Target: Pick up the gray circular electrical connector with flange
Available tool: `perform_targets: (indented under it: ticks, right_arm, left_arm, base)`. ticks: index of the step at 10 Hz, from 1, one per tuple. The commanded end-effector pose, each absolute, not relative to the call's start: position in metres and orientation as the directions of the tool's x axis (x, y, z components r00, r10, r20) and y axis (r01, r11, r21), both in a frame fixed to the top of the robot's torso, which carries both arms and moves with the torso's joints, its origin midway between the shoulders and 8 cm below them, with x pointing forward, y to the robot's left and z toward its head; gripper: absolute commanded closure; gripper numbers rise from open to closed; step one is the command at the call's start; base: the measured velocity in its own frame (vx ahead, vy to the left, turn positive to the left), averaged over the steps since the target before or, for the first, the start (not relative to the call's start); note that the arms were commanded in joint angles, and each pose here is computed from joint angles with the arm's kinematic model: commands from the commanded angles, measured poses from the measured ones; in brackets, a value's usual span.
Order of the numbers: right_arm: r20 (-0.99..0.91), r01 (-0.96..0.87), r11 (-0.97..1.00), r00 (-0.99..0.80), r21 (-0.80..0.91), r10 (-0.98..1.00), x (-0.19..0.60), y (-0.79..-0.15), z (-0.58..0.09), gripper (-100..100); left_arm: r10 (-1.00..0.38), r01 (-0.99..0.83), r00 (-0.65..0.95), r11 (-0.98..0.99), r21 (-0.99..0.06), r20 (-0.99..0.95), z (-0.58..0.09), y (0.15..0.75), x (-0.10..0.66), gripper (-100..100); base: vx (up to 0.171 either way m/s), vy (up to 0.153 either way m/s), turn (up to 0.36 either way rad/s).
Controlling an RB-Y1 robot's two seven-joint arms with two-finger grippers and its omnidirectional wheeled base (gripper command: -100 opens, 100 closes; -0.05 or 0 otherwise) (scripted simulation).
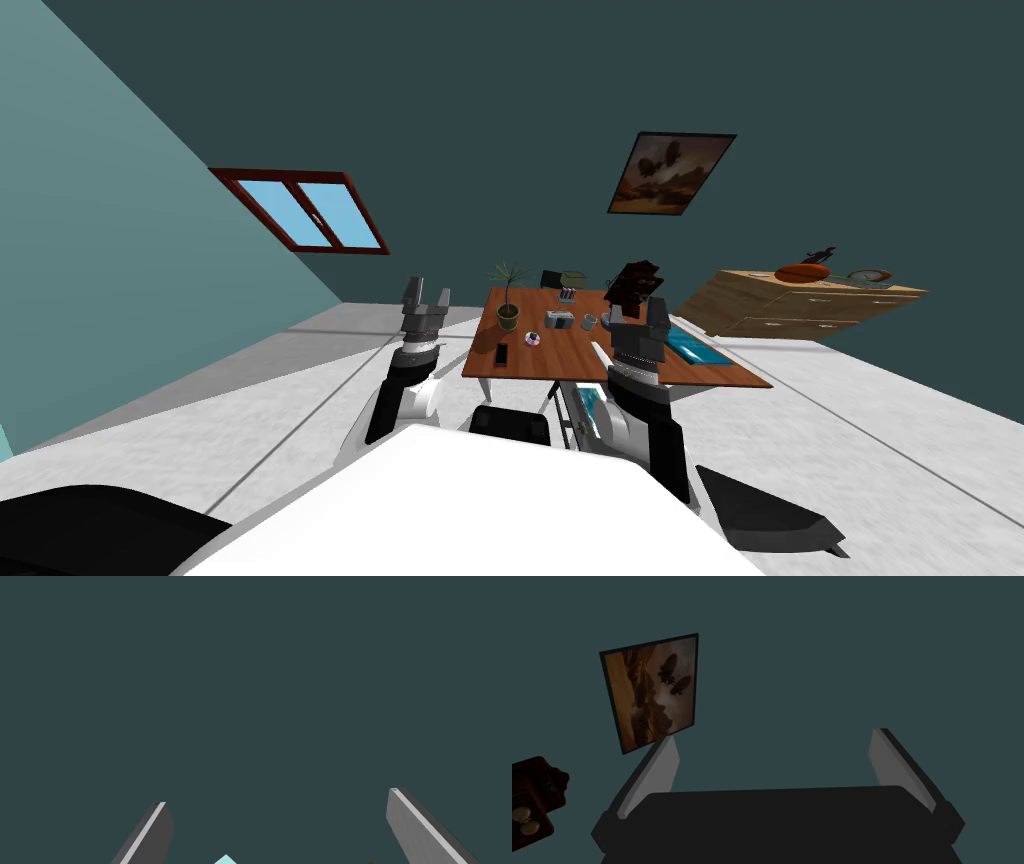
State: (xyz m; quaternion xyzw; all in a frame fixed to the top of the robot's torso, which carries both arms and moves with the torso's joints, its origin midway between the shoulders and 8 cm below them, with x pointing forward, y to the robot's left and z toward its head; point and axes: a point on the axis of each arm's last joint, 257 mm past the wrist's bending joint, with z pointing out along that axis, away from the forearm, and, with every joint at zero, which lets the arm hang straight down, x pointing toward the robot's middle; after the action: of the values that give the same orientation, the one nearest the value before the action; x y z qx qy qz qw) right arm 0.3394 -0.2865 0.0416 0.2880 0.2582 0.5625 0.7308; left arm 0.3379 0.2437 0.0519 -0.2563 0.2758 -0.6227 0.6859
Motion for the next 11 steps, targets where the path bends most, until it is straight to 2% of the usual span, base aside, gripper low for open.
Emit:
perform_targets:
  ticks: [1, 5, 11]
  right_arm:
    - [-0.089, -0.668, 0.212, 0.214, 0.714, 0.973, 0.344, -0.280, 0.040, -100]
    - [-0.199, -0.630, 0.248, 0.148, 0.736, 0.969, 0.371, -0.260, 0.025, -100]
    - [-0.343, -0.526, 0.321, 0.059, 0.787, 0.937, 0.424, -0.234, -0.018, -100]
  left_arm:
    - [-0.996, 0.713, 0.072, 0.093, -0.695, -0.059, 0.052, 0.244, 0.338, 0]
    - [-0.996, 0.713, 0.072, 0.093, -0.695, -0.059, 0.052, 0.244, 0.338, 0]
    - [-0.996, 0.713, 0.072, 0.093, -0.695, -0.059, 0.052, 0.244, 0.338, 0]
  base:
    - [-0.024, 0.002, 0.027]
    - [-0.062, 0.015, 0.054]
    - [-0.095, 0.039, 0.103]
